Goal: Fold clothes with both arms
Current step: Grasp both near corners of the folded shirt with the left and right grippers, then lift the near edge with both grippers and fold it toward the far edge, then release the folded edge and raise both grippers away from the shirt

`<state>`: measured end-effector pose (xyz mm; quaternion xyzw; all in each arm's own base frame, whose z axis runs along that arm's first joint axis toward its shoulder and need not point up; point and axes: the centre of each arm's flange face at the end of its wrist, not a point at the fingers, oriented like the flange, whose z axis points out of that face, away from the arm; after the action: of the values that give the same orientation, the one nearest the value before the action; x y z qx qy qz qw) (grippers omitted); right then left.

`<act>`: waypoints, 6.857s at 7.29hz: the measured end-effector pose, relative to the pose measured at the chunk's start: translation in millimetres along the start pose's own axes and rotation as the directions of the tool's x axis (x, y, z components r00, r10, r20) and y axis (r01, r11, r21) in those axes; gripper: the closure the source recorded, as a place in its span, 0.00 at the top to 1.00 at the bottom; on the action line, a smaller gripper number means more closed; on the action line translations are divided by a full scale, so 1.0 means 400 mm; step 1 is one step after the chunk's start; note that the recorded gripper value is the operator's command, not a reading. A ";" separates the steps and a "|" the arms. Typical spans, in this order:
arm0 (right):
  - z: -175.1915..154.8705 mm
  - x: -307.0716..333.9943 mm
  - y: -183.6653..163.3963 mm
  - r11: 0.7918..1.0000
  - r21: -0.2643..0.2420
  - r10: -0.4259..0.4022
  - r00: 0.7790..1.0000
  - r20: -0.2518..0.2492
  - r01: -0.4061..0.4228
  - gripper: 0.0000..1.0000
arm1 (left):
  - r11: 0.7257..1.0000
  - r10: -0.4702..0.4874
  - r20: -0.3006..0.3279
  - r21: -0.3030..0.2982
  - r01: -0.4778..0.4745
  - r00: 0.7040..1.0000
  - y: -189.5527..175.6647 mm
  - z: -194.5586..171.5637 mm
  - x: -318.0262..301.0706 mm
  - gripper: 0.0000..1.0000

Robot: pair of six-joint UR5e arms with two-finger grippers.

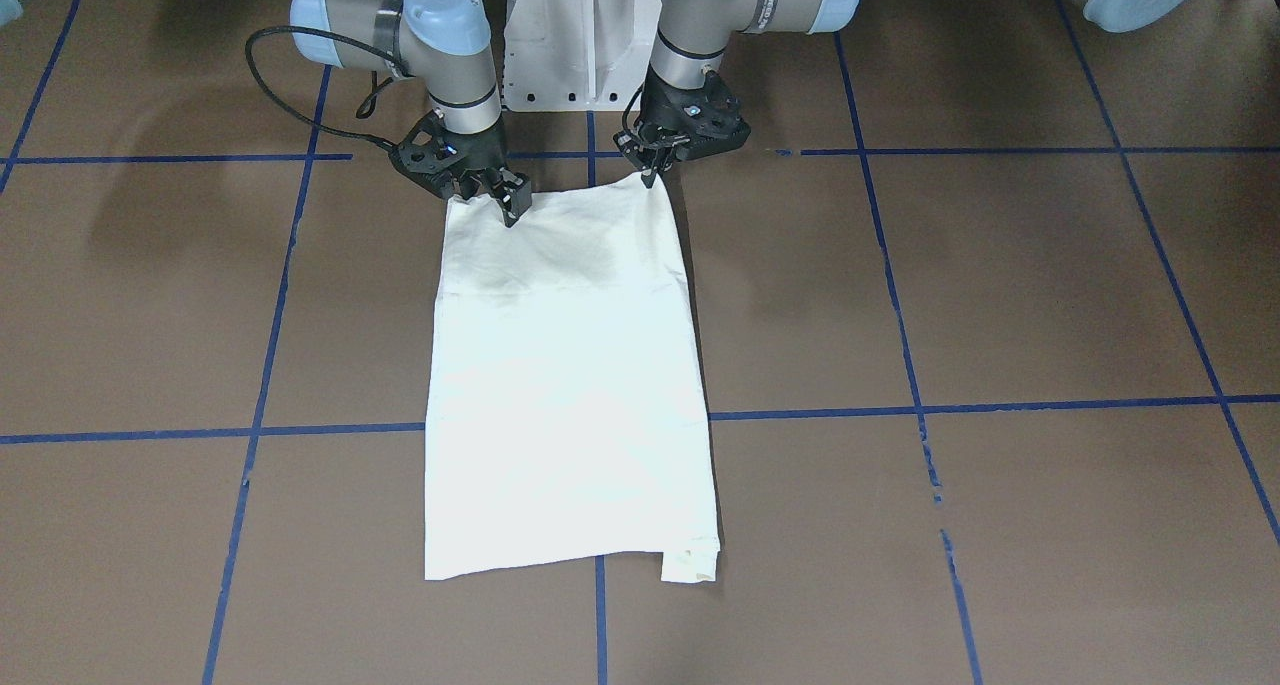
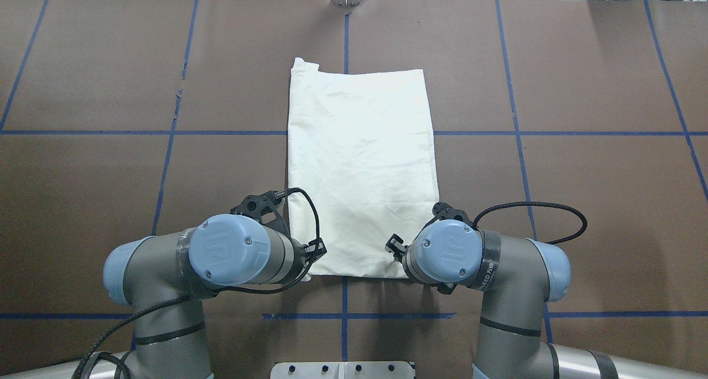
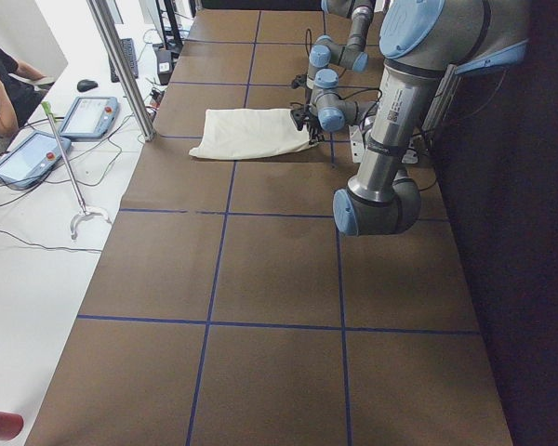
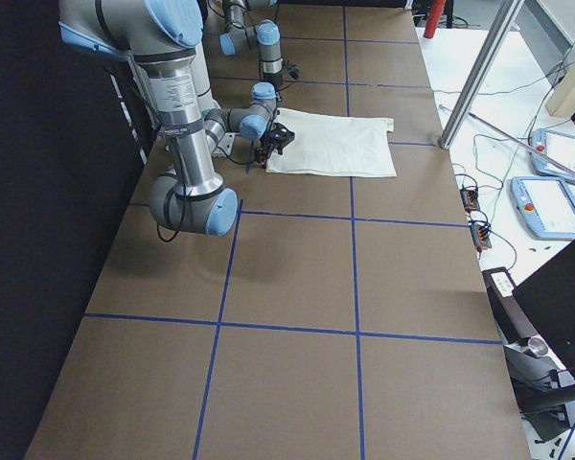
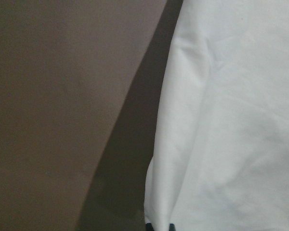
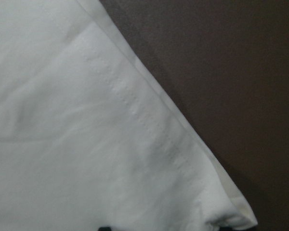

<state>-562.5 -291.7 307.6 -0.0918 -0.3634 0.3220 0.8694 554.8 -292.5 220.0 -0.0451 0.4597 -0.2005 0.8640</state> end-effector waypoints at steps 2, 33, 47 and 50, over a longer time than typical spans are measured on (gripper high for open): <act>-0.012 -0.005 -0.005 1.000 -0.002 -0.002 1.000 0.009 0.002 0.00 | 1.000 0.000 -0.001 0.000 0.000 1.000 0.000 0.000 0.001 0.00; -0.112 -0.418 -0.534 0.989 -0.034 0.149 0.956 0.251 -0.145 0.00 | 0.984 -0.088 -0.196 0.135 0.116 0.977 -0.483 -0.007 0.101 0.00; -0.209 -0.448 -0.758 0.993 -0.067 0.106 0.967 0.232 -0.093 1.00 | 0.997 -0.003 -0.327 0.071 0.028 0.945 -0.568 0.036 0.067 0.99; -0.240 -0.407 -0.813 1.000 -0.017 0.009 0.977 0.214 -0.005 1.00 | 0.999 -0.036 -0.371 -0.041 0.022 0.928 -0.488 -0.002 0.065 0.99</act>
<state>-421.7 -638.7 273.2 -0.0650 -0.4571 0.3301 0.8233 507.4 -481.2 250.5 -0.0286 0.6176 -0.2099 0.7574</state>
